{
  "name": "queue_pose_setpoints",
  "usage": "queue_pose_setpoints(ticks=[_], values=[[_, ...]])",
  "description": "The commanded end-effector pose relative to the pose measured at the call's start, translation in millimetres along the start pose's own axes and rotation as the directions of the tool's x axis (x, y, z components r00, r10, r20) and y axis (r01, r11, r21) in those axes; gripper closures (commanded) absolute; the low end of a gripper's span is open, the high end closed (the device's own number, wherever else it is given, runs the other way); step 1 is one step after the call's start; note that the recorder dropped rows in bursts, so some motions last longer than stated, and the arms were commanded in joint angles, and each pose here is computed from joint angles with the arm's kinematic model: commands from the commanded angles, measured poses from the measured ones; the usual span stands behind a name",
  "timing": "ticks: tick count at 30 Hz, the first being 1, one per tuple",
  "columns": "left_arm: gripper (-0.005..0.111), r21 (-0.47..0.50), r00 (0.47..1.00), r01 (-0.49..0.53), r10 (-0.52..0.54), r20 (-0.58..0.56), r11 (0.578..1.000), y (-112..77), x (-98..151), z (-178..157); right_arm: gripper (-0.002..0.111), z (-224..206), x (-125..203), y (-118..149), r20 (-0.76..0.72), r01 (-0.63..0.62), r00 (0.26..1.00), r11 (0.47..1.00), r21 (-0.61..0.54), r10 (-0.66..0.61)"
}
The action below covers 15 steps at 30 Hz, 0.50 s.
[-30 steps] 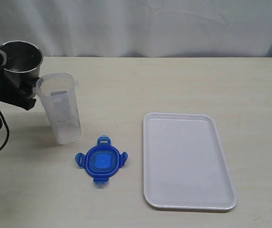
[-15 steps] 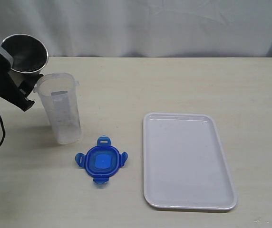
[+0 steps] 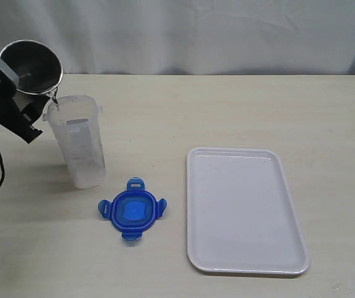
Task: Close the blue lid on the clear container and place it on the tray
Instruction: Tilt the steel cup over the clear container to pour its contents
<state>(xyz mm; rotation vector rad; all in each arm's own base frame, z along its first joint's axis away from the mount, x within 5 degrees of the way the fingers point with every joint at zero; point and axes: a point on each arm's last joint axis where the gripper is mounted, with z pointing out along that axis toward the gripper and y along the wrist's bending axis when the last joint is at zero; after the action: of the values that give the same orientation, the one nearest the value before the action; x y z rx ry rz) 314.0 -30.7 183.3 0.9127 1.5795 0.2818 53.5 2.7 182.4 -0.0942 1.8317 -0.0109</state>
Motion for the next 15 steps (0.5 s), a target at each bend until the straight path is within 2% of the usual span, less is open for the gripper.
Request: queue_pose_setpoints(ticks=[1, 8, 15], values=[[0.107, -0.085, 0.997, -0.007, 0.014, 0.082, 0.996, 11.5, -11.8, -0.7, 0.104, 0.0, 0.4, 0.0, 0.005, 0.009, 1.000, 1.000, 0.000, -0.009], [0.107, -0.086, 0.996, -0.014, 0.021, 0.083, 0.996, 11.6, -12.0, -0.8, 0.104, 0.0, 0.4, 0.0, 0.005, 0.009, 1.000, 1.000, 0.000, -0.009], [0.107, -0.091, 0.994, -0.074, 0.081, 0.077, 0.993, 11.6, -12.0, -0.8, 0.104, 0.0, 0.4, 0.0, 0.005, 0.009, 1.000, 1.000, 0.000, -0.009]])
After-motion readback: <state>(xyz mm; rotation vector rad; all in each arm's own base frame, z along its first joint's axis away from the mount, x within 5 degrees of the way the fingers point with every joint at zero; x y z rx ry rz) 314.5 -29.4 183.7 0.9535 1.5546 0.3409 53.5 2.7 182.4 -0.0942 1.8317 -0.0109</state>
